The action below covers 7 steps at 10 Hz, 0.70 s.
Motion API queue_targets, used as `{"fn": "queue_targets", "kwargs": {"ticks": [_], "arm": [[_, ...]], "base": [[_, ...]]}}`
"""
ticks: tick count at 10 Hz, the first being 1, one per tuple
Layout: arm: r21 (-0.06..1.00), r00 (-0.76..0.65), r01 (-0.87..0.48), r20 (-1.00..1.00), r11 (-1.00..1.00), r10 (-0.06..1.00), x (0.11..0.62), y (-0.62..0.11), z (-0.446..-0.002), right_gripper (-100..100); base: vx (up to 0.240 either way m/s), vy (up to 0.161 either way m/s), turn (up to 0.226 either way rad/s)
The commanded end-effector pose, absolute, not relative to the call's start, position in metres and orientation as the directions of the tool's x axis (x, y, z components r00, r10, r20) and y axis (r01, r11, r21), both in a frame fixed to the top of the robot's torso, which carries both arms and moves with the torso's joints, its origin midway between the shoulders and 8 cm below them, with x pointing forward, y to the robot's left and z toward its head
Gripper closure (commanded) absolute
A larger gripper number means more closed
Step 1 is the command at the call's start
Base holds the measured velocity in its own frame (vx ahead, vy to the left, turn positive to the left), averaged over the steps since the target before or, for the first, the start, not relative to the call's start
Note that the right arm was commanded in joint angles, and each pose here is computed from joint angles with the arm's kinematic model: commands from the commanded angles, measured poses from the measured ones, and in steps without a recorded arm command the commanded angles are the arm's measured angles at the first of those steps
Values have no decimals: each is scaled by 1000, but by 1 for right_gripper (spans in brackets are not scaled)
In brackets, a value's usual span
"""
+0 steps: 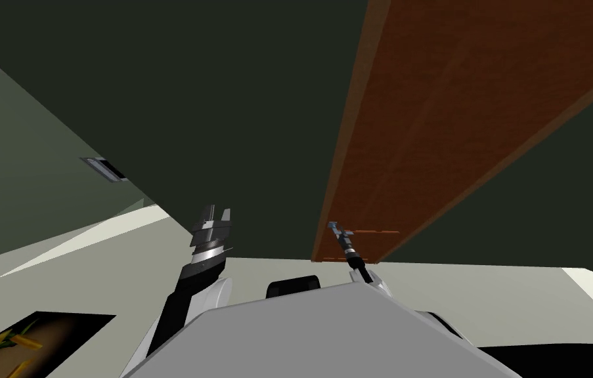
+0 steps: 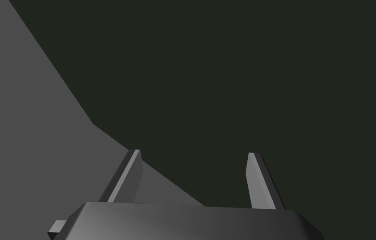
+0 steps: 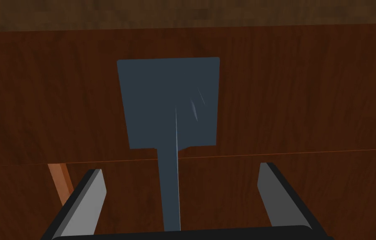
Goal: Pull the door open
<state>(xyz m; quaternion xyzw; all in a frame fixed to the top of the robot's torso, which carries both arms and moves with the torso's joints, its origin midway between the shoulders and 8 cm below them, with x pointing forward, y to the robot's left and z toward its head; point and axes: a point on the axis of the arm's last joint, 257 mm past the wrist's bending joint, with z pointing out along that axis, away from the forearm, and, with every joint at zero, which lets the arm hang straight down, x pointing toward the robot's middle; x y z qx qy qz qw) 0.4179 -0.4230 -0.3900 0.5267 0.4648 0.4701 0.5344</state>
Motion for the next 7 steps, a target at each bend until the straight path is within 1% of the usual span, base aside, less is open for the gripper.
{"fn": "queue_targets", "kwargs": {"ticks": [1, 2, 3, 7], "arm": [[1000, 134, -8, -2, 3, 991, 413, -430, -393, -100], [1000, 131, -9, -2, 3, 991, 415, -427, -392, -100], [1000, 131, -9, -2, 3, 991, 415, -427, -392, 100], [1000, 131, -9, -2, 3, 991, 415, -427, -392, 100]], "base": [[71, 5, 30], [36, -1, 10], [0, 0, 0], [-6, 0, 1]]}}
